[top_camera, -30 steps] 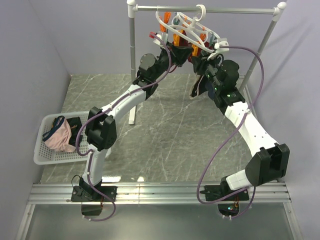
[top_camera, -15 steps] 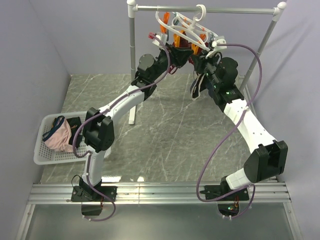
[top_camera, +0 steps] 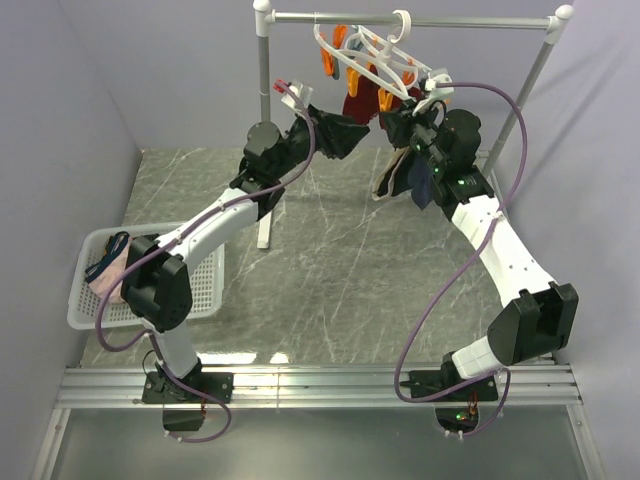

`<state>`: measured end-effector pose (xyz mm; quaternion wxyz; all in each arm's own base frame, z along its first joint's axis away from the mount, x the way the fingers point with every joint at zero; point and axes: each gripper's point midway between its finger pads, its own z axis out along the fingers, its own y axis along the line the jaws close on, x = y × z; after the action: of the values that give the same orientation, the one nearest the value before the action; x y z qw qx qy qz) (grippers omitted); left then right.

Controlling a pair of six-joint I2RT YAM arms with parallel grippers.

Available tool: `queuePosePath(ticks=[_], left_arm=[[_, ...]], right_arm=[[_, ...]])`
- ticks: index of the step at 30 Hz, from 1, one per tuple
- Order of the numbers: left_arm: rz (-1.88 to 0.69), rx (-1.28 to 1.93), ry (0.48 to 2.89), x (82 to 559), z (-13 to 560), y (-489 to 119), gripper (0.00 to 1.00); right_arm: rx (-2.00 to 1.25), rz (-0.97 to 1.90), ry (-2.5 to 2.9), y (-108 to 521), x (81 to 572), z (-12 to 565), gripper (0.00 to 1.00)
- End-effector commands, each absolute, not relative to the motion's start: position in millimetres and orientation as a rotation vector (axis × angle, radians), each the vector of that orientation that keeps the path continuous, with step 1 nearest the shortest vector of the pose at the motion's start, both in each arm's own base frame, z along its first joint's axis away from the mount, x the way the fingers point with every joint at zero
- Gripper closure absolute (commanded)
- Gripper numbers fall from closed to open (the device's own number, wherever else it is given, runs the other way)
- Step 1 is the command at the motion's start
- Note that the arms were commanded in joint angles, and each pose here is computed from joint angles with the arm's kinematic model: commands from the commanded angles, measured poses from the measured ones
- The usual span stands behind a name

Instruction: Clip the underwear to the hanger

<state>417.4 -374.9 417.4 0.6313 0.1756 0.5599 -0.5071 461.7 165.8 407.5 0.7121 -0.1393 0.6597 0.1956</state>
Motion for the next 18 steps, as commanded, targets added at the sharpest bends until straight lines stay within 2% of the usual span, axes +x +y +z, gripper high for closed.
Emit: queuePosePath(ticks=[1,6,18], left_arm=[[-1.157,0.448,1.134,397.3,476.5,-370.8,0.39],[-1.169,0.412,1.098,399.9,501.2,-383.0,0.37],[-1.115,0.316,1.302,445.1,482.7,-408.6,0.32]], right_arm=[[-0.338,0.481,1.419,170.3,451.4,432.1,1.00],[-0.325,0.512,1.451,172.3,450.0,421.6,1.00],[-0.336,0.527,1.434,173.6,443.0,424.9,1.00]])
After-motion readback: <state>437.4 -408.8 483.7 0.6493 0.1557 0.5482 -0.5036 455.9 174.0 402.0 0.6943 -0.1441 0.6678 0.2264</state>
